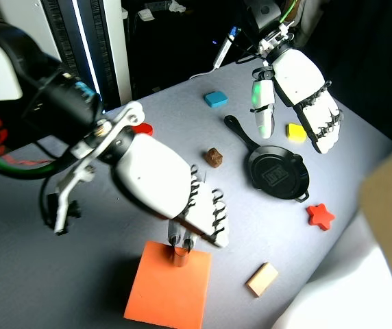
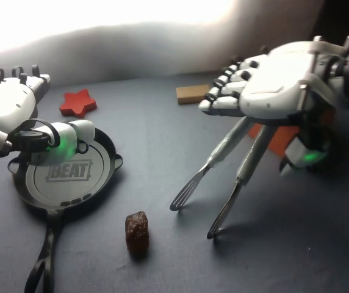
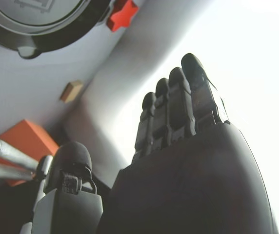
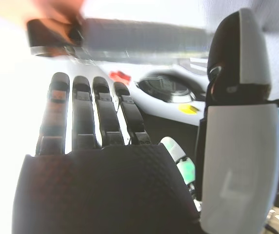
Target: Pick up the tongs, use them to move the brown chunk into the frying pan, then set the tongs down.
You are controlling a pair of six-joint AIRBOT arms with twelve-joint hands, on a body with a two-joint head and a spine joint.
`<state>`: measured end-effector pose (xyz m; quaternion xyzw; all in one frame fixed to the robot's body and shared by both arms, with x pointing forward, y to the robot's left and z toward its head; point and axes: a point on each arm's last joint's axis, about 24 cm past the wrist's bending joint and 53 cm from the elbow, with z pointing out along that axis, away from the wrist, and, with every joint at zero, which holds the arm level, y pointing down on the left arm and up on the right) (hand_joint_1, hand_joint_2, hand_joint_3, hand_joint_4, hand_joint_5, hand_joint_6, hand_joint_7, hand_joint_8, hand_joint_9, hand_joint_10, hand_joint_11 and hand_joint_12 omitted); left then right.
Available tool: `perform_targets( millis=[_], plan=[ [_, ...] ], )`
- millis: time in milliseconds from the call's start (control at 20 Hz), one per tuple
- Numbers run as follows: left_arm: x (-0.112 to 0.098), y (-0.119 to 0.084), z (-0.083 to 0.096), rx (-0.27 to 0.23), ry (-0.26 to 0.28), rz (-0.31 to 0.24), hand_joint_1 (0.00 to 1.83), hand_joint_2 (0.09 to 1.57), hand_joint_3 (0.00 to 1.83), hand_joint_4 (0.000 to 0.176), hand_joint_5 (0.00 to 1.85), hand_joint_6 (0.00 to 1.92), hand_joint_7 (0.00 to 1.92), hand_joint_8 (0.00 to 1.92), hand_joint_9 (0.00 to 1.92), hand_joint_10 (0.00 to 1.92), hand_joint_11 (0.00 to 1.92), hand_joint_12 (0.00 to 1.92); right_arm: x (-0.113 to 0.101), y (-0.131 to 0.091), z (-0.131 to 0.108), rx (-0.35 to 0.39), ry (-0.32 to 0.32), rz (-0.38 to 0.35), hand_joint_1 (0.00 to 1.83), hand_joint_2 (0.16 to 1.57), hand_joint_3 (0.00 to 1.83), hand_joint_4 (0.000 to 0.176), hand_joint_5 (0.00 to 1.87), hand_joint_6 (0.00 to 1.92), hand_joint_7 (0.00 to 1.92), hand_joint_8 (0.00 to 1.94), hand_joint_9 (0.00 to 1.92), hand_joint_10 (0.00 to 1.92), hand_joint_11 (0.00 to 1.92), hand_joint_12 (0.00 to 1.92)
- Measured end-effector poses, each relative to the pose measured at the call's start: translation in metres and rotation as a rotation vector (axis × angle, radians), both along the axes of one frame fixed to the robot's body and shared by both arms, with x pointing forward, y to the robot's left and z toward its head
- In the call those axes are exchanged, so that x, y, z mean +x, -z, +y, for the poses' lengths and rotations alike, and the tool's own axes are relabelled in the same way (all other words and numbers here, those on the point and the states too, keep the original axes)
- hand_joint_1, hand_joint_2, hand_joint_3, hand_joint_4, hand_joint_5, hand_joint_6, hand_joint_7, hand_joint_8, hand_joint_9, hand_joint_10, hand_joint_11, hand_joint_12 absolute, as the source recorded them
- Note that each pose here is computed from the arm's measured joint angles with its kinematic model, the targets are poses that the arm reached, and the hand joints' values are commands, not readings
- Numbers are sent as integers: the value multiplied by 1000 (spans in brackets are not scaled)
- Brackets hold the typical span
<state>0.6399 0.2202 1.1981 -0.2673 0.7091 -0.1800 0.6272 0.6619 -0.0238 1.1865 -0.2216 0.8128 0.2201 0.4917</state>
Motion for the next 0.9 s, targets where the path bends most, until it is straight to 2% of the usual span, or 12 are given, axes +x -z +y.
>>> perform_targets(
  millis=[50,250,400,450,500,750,900],
  plan=[
    [0,0,1,0,-2,-1,112,1255,0,0,108,2,131,4,122,2,0,432,2,1,2,-3,1,2,1014,835,0,0,0,0,0,0,0,0,0,0],
    [-1,3,2,-8,-10,12,26,1273,5,0,103,1,103,1,95,1,0,382,14,7,6,-47,6,-5,1048,839,0,0,0,0,0,0,0,0,0,0],
    [-1,4,2,-11,-12,16,221,1278,0,0,114,4,131,5,134,9,0,440,10,15,15,-69,-23,-4,1056,825,0,0,0,0,0,0,0,0,0,0],
    [-1,4,3,-10,-13,15,221,1281,1,0,99,2,135,4,135,6,0,471,8,17,18,-71,-28,-1,1023,826,0,0,0,0,0,0,0,0,0,0],
    [-1,4,3,-11,-14,16,174,1286,2,0,73,1,113,2,115,2,0,413,8,19,19,-79,-33,-4,982,820,0,0,0,0,0,0,0,0,0,0],
    [-1,4,3,-10,-15,17,154,1285,0,0,124,9,136,3,138,5,0,452,18,26,11,-119,-8,-9,980,821,0,0,0,0,0,0,0,0,0,0],
    [-1,4,3,-9,-15,16,103,1284,0,0,117,3,128,2,133,3,0,436,17,28,15,-132,-15,-8,982,842,0,0,0,0,0,0,0,0,0,0]
  ],
)
